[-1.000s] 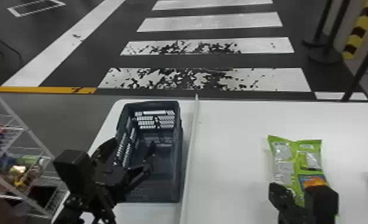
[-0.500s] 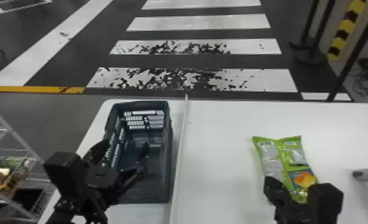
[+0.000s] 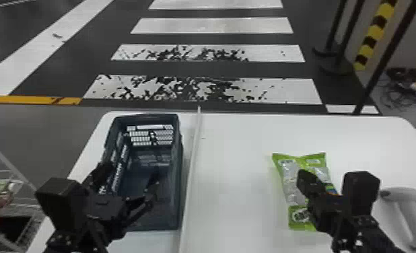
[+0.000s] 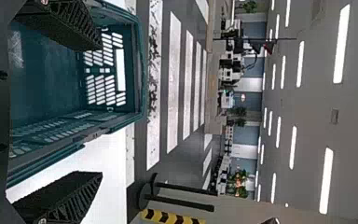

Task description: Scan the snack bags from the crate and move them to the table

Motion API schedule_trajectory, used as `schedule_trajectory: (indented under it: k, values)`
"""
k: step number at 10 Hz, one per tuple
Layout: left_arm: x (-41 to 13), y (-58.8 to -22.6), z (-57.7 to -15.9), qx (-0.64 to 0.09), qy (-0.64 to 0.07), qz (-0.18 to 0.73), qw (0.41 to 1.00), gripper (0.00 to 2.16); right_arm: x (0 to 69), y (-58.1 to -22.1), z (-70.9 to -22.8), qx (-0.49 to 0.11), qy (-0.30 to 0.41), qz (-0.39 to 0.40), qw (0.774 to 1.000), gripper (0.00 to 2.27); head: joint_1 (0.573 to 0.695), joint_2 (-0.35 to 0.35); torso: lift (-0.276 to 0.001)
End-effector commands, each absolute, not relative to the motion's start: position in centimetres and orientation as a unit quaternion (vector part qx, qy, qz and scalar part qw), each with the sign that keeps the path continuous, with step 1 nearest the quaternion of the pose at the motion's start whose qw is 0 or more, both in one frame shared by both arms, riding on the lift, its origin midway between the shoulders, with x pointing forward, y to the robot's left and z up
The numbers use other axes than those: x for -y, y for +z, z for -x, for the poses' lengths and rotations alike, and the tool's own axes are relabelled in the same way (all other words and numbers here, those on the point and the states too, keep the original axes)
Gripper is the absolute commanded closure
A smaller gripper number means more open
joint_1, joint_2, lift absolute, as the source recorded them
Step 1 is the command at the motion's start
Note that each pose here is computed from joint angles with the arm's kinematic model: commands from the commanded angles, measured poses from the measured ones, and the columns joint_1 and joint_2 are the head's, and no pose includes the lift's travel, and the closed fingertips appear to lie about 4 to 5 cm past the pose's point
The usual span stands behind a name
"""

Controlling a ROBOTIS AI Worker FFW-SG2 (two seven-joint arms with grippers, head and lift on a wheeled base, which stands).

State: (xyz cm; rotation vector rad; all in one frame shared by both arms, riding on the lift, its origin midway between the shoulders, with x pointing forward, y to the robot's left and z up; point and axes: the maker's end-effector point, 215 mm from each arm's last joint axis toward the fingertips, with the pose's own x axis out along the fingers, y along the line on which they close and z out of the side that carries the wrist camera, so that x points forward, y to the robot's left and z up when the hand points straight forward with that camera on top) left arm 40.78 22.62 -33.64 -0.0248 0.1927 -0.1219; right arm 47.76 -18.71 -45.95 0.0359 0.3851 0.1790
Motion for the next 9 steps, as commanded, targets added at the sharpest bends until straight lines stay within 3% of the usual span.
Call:
schedule_trajectory:
  k: [1, 4, 9]
  values:
    - [-22.7, -34.1, -40.3, -0.102, -0.061, 0.006, 0.993, 0.03, 20.3, -47.0, -50.9, -0.194, 0.08, -0.006, 0.978, 2.24, 0.695, 0.053, -0.095]
    - [-22.9, -35.1, -39.9, -0.111, -0.059, 0.002, 0.992, 0.03, 23.0, -48.3, -53.9, -0.202, 0.066, 0.013, 0.977, 2.24, 0.695, 0.02, -0.095]
    - [-21.0, -34.8, -41.3, -0.102, -0.074, 0.01, 0.992, 0.03, 25.4, -50.7, -50.6, -0.212, 0.048, 0.004, 0.976, 2.24, 0.695, -0.034, -0.095]
